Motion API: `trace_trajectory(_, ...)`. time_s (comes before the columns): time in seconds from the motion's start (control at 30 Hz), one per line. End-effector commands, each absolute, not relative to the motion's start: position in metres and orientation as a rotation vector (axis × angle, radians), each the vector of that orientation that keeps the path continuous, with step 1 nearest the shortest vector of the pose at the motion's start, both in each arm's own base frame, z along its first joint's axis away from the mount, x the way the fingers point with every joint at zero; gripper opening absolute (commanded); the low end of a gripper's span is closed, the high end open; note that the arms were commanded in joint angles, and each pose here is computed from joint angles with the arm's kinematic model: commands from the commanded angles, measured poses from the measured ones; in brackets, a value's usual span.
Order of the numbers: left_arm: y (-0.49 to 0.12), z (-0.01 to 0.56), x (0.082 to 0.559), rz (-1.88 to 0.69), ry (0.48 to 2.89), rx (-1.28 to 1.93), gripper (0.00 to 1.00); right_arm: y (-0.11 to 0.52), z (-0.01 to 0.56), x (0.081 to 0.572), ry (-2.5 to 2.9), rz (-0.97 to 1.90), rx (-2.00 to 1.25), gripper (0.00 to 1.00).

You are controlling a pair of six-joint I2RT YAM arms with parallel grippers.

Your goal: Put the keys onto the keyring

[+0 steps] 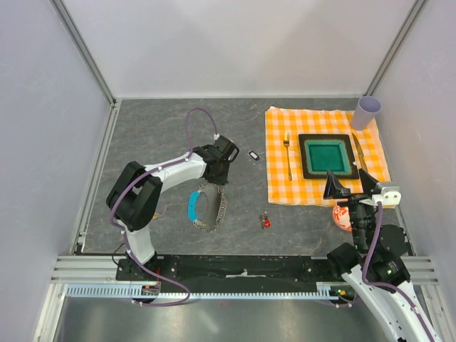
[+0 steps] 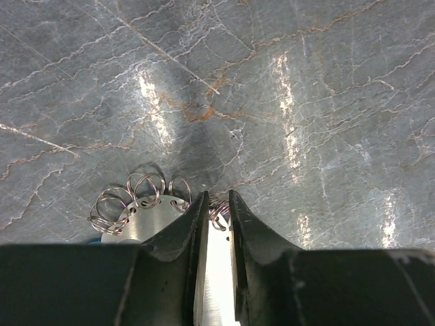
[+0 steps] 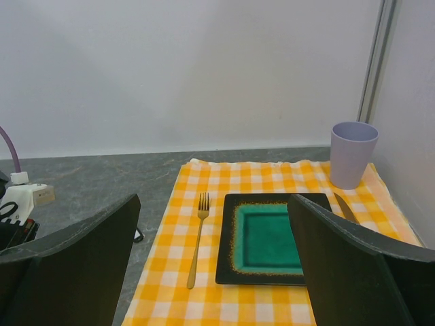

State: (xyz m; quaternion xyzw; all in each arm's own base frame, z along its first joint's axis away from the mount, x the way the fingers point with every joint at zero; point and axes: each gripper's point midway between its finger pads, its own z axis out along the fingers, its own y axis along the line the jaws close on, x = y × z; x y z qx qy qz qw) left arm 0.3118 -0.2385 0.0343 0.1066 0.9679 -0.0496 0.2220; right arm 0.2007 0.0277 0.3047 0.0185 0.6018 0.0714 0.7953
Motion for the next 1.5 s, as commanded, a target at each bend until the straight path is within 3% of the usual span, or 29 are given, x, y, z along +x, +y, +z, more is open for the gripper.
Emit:
trace_trajectory(0.0,-0.244,0.039,0.312,-0.167,2.675,0.345,0.26,0.027,0.313,0.199,1.255,0.161,0.046,0.98)
trace_trajectory(0.2,-0.238,0.053,0.308,-0.169,2.661,0.321,0.36,0.026,0.313,0.199,1.254,0.159,0.046,0.98)
trace_trajectory(0.37,-0.215,0.067,0.316,-0.067,2.611,0.191,0.37,0.027,0.313,0.199,1.254,0.164,0.046,0.98)
trace_trajectory(0.57,-0.194,0.064,0.329,-0.020,2.599,0.086,0.36,0.027,0.313,0.199,1.254,0.165,0.045,0.98)
trace_trajectory(1.47,-0.200,0.039,0.316,-0.093,2.703,0.194,0.25,0.028,0.312,0.199,1.257,0.164,0.043,0.98)
